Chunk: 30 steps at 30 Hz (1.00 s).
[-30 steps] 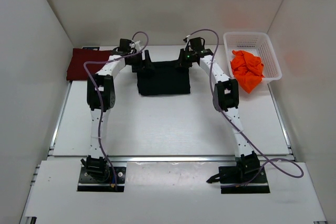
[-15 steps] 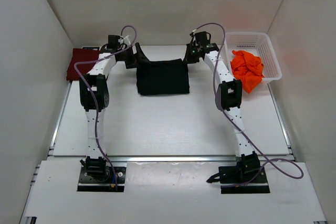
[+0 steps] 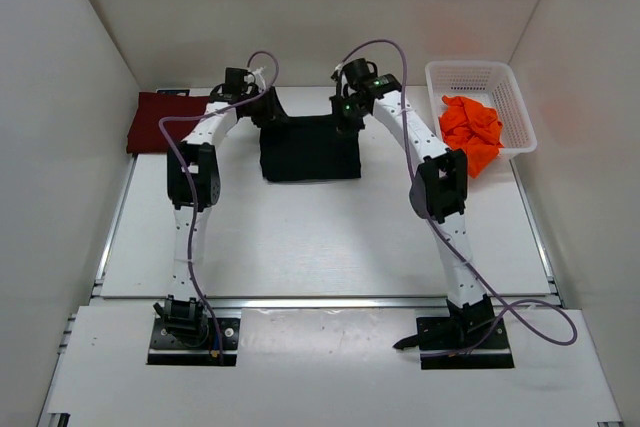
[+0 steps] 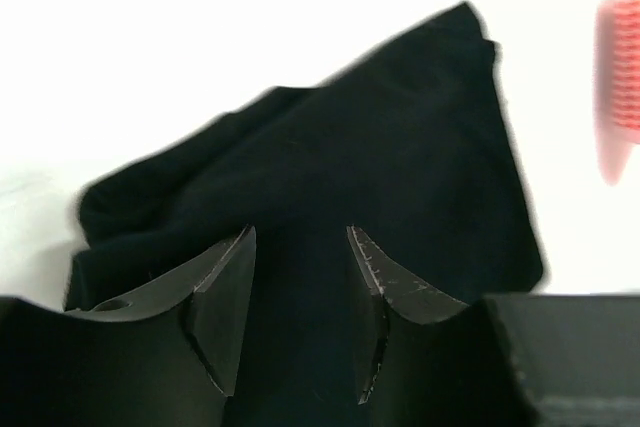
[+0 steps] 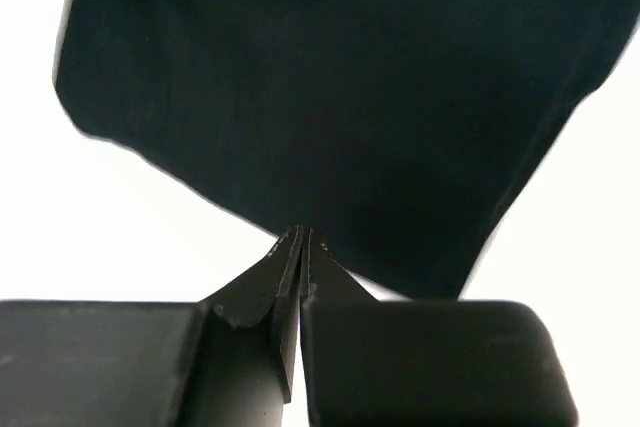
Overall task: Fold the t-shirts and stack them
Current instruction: Put the neatly folded tshirt into the corner of the board with the left arm
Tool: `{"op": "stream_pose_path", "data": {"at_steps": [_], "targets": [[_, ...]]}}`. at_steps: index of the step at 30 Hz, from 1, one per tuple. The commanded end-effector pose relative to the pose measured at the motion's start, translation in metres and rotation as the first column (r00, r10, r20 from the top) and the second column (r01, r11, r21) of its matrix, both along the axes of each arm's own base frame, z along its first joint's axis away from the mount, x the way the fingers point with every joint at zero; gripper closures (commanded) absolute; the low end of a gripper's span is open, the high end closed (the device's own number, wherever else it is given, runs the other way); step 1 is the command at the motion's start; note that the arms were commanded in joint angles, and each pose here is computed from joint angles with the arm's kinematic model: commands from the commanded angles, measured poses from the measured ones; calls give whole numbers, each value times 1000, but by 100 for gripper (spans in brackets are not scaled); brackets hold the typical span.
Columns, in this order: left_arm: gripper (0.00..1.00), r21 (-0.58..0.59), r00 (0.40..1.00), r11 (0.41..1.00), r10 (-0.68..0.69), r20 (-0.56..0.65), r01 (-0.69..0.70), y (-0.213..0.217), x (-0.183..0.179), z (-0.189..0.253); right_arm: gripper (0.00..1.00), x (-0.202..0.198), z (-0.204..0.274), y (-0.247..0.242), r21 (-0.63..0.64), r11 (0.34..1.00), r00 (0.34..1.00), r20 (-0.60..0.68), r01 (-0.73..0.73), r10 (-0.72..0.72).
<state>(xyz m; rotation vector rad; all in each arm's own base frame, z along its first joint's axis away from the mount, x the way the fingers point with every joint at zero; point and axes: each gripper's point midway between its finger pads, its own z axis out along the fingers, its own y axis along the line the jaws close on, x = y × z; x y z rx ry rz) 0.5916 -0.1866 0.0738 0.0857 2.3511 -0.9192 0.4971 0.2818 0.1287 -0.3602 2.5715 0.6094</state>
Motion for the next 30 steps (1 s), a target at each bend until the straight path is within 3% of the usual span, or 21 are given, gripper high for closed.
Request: {"op": "stream_pose_path", "data": {"at_steps": [1,3,5,10,15,18,19,22,23,25,28,30], "targets": [[49,113,998,992,53,33,-56,9,14,-12,100,-47,-25,-13,-83,996,989,-143,-34,22],[47,153,996,985,79,32,-83,13,17,-20,100,-67,-42,-20,-117,992,979,-202,-44,19],[39,172,994,979,105,24,-108,18,20,-25,100,-87,-60,-32,-171,985,967,-253,-40,-4],[22,143,996,985,93,15,-94,11,19,-25,100,-89,-76,-47,-161,986,970,-234,35,-72],[1,-26,998,999,-20,52,22,-9,7,31,100,-94,-62,-34,-60,998,980,-193,24,-35],[1,-21,980,997,-75,184,81,-10,-1,102,99,-103,-47,-18,-67,996,993,-107,-64,57],[1,4,973,995,-102,205,103,-9,-6,108,99,-105,-42,-12,-62,995,993,-89,-77,72],[2,101,929,981,-189,317,165,-16,-44,159,100,-88,-9,4,-3,997,995,72,-74,74],[3,133,921,973,-224,319,191,-21,-52,156,100,-81,-2,3,7,999,994,100,-40,39],[13,161,934,952,-291,210,261,-30,-90,128,100,-62,7,1,37,999,987,157,10,-15],[21,148,941,933,-335,36,327,-33,-133,63,100,-42,-4,-2,93,994,991,115,53,-63],[22,113,951,944,-306,-43,308,-27,-142,37,100,-39,-21,0,94,994,997,63,47,-54]]}}
